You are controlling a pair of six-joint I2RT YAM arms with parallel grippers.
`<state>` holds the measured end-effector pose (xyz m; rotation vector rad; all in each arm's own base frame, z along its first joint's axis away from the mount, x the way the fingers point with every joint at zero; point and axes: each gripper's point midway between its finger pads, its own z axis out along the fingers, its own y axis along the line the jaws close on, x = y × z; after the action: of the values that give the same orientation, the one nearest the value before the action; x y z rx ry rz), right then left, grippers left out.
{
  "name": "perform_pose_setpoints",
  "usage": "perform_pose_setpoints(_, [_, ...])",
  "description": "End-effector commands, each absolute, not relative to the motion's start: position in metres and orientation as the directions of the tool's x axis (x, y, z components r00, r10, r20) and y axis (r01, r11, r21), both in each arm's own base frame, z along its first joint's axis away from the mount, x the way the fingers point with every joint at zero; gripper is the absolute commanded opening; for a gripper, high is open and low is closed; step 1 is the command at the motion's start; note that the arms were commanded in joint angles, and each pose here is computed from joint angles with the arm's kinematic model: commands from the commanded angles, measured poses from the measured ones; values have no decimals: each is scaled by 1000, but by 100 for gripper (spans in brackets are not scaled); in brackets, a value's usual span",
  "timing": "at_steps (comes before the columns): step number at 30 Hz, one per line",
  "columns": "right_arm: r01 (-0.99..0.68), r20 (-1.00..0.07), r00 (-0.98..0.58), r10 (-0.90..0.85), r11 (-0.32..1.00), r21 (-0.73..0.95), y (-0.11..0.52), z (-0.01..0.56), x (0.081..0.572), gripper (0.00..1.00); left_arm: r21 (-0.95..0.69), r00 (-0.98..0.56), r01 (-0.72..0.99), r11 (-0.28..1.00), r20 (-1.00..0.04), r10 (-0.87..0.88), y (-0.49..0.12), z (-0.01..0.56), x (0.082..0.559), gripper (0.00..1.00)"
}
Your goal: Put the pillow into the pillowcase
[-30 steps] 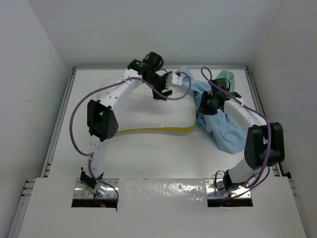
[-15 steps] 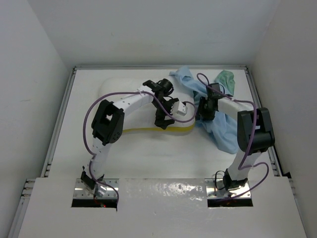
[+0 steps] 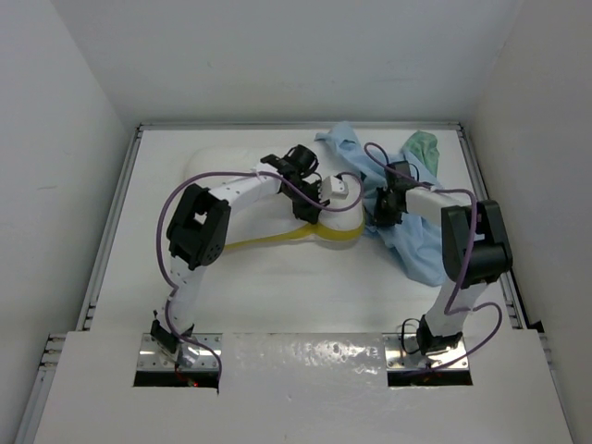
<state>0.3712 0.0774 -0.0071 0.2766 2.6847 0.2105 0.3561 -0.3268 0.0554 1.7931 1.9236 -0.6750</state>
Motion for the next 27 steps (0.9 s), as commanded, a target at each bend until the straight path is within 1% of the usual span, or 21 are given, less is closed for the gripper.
perform_pose_setpoints(1, [56,-445,-886,128,984,171,80,27,351,0,-87,-239,967,240,-642,728,-329,63,394,0])
perform_pose_setpoints(2, [29,-453,-885,104,985,170,83,34,343,0,-72,-255,959,274,-644,721,-328,68,404,0])
perform_pose_setpoints(3, [-35,-484,-874,55,984,175,92,54,335,0,-53,-252,955,292,-661,707,-331,79,415,0])
perform_pose_setpoints(6, [-156,-520,-854,-26,966,208,118,80,316,0,-32,-261,945,327,-677,688,-334,91,428,0])
perform_pose_setpoints(8, [-201,-503,-863,-53,948,245,132,87,302,0,-29,-272,937,348,-685,676,-337,93,433,0])
perform_pose_setpoints(9, [-229,-499,-865,-55,928,294,145,94,295,0,-27,-277,934,356,-684,675,-336,91,435,0])
perform_pose_setpoints(13, [-257,-502,-864,-44,895,364,159,112,285,0,-44,-323,916,399,-671,668,-328,81,444,0])
perform_pose_setpoints(16, [-274,-508,-860,-58,892,361,157,116,278,0,-65,-351,903,425,-680,643,-319,82,454,0])
perform_pose_setpoints(19, [-293,-490,-869,-76,875,385,160,126,268,0,-1,-321,902,431,-671,669,-309,85,464,0])
perform_pose_setpoints(23, [-368,-559,-827,-61,810,455,175,156,262,0,85,-286,897,433,-635,718,-296,80,474,0])
perform_pose_setpoints(25, [-381,-549,-834,-64,785,488,181,156,257,0,77,-288,901,427,-629,722,-296,72,473,0])
perform_pose_setpoints(26, [-369,-517,-853,-73,784,498,181,145,253,0,59,-287,909,413,-628,723,-298,68,468,0])
perform_pose_setpoints(27, [-348,-480,-873,-84,796,495,178,137,248,37,43,-284,916,399,-632,721,-300,67,464,0])
